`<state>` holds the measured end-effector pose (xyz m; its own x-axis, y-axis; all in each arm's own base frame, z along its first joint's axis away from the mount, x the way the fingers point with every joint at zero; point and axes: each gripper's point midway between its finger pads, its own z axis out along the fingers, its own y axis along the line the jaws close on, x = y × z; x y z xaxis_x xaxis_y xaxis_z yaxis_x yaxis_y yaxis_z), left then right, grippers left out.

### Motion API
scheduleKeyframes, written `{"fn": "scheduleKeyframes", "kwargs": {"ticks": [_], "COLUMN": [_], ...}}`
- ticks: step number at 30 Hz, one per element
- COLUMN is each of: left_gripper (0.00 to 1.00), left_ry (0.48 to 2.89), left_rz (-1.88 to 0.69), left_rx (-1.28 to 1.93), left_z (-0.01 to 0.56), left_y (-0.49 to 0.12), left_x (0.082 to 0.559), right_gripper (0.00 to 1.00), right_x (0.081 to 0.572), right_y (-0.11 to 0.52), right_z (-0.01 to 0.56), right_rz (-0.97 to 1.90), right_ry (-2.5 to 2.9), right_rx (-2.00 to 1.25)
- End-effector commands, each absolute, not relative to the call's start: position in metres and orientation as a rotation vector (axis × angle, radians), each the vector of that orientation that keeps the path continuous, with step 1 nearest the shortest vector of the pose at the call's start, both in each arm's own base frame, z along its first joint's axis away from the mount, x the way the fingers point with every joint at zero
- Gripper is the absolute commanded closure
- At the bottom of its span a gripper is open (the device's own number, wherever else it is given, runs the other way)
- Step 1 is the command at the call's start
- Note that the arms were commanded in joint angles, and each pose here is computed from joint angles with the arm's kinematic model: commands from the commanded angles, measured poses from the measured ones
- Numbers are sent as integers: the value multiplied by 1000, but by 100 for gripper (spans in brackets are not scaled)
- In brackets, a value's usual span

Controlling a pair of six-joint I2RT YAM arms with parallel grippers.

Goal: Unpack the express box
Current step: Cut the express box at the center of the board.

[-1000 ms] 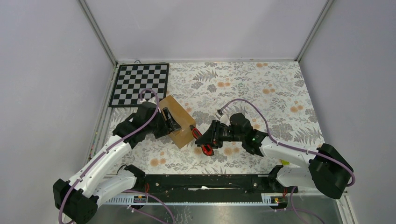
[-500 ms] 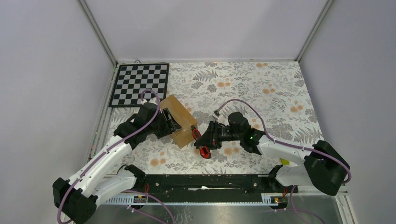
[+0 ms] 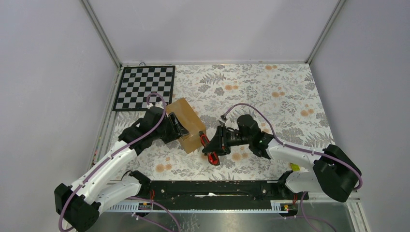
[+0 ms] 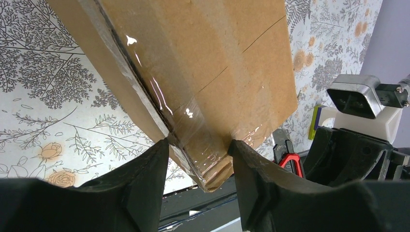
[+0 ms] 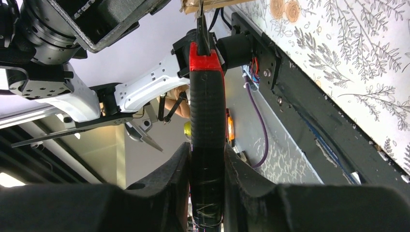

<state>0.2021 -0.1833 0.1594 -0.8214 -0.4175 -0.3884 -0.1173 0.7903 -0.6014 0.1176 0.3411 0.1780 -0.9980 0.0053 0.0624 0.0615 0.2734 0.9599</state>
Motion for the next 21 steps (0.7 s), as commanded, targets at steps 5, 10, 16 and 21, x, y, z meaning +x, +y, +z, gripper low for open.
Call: {"fn": "scheduleKeyframes", "kwargs": {"ticks": [5, 10, 16, 21], "left_gripper": [47, 42, 38, 35], "left_ry": [2469, 2453, 2439, 2416], "left_rz": [-767, -766, -775, -797], "left_rx": [-383, -375, -367, -351], "left_z": [159, 167, 173, 184], "left_y": [-183, -182, -183, -186], "left_x": [201, 202, 204, 206], "right_gripper": [100, 100, 100, 100], "right_x": [114, 116, 114, 116], "right_y": [328, 325, 323, 322], "right_z": [219, 225, 214, 207], "right_rz": [-2027, -2044, -1987, -1952], "right_ry": [-2342, -2333, -2366, -2412], "right_rx": [98, 103, 105, 95]}}
